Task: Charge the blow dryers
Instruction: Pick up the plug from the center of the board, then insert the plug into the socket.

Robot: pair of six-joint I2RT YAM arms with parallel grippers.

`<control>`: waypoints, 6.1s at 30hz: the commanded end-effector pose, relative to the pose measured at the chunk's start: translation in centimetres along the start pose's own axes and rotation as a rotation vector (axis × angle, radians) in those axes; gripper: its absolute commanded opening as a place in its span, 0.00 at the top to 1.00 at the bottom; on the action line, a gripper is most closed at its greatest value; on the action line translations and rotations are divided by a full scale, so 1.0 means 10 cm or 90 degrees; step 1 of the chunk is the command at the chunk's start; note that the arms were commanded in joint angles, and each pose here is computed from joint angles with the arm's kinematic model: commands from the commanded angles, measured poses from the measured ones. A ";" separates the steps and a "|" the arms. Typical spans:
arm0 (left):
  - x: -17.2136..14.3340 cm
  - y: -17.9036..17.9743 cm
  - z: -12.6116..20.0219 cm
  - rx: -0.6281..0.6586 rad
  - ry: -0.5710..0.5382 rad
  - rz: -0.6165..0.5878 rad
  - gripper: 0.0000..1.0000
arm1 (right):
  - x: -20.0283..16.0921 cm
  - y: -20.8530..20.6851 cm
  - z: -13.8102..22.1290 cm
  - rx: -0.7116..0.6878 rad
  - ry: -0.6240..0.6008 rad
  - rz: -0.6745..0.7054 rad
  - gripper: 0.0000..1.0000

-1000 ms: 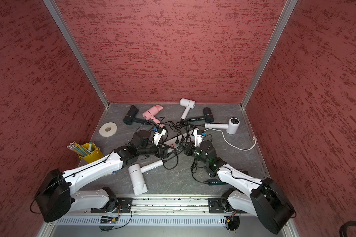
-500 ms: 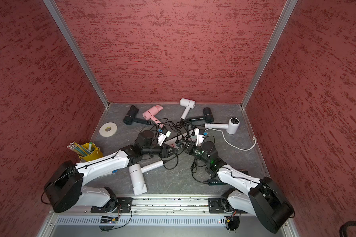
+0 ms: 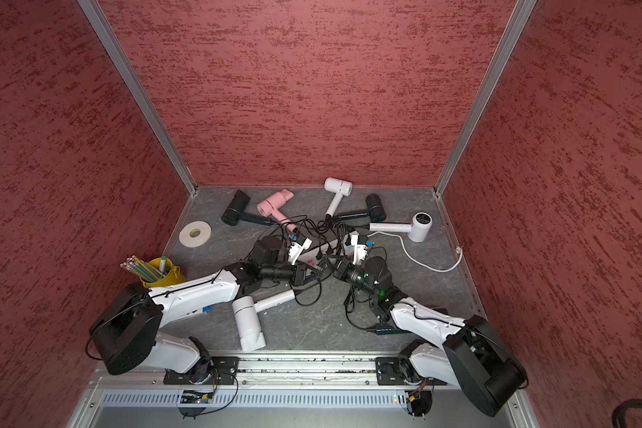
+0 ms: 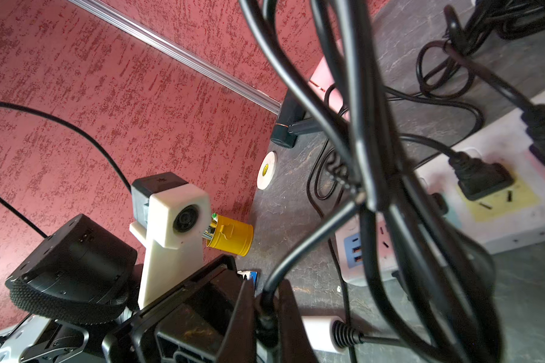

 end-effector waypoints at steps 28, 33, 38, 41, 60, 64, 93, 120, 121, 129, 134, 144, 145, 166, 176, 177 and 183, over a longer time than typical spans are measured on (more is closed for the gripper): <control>0.11 0.01 0.07 0.107 -0.027 -0.138 0.92 | 0.00 0.07 -0.04 0.003 0.064 0.039 0.62; 0.12 -0.01 0.13 0.151 -0.046 -0.186 0.94 | -0.01 0.07 -0.05 -0.014 0.110 0.050 0.55; 0.07 -0.10 0.15 0.178 -0.062 -0.243 0.95 | 0.01 0.09 -0.08 0.011 0.142 0.040 0.54; 0.03 -0.14 0.14 0.196 -0.069 -0.271 0.97 | 0.01 0.12 -0.14 0.029 0.168 0.039 0.54; -0.10 -0.20 0.10 0.231 -0.065 -0.329 1.00 | -0.08 0.12 -0.17 0.067 0.197 0.031 0.75; -0.13 -0.21 0.10 0.224 -0.063 -0.334 1.00 | -0.11 0.11 -0.20 0.076 0.206 0.028 0.78; 0.52 -0.35 0.74 0.104 -0.221 -0.116 0.00 | 0.11 -0.06 -0.08 -0.036 0.072 0.166 1.00; 0.77 0.95 1.12 0.143 -0.354 0.140 0.00 | -0.25 -0.24 -0.91 -0.179 0.031 0.474 1.00; 0.77 0.96 1.13 0.144 -0.356 0.141 0.00 | -0.27 -0.26 -0.94 -0.184 0.033 0.479 1.00; 0.76 0.97 1.14 0.149 -0.359 0.144 0.00 | -0.29 -0.40 -1.06 -0.229 0.042 0.508 1.00; 0.77 0.97 1.14 0.147 -0.359 0.144 0.00 | -0.37 -0.46 -1.14 -0.230 0.066 0.519 1.00; 0.77 0.96 1.14 0.141 -0.360 0.142 0.00 | -0.51 -0.61 -1.19 -0.258 0.102 0.525 1.00; 0.77 0.96 1.14 0.140 -0.360 0.142 0.00 | -0.53 -0.62 -1.19 -0.264 0.104 0.527 1.00; 0.76 0.93 1.15 0.133 -0.362 0.136 0.00 | -0.45 -0.49 -1.18 -0.294 0.088 0.556 1.00; 0.76 0.91 1.15 0.127 -0.360 0.131 0.00 | -0.38 -0.48 -1.17 -0.315 0.076 0.555 1.00; 0.76 0.91 1.15 0.127 -0.360 0.131 0.00 | -0.38 -0.46 -1.16 -0.314 0.074 0.556 1.00; 0.76 0.90 1.15 0.125 -0.360 0.130 0.00 | -0.39 -0.47 -1.18 -0.309 0.077 0.556 1.00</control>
Point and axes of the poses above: each gripper's point midway between its finger pads, its own z axis back along the fingers, its own y axis along the line the jaws close on, x = y × z, the point moved 5 cm from there along z, back along the fingers, and after that the axes turned 15 degrees about z, right-handed, at the moved point
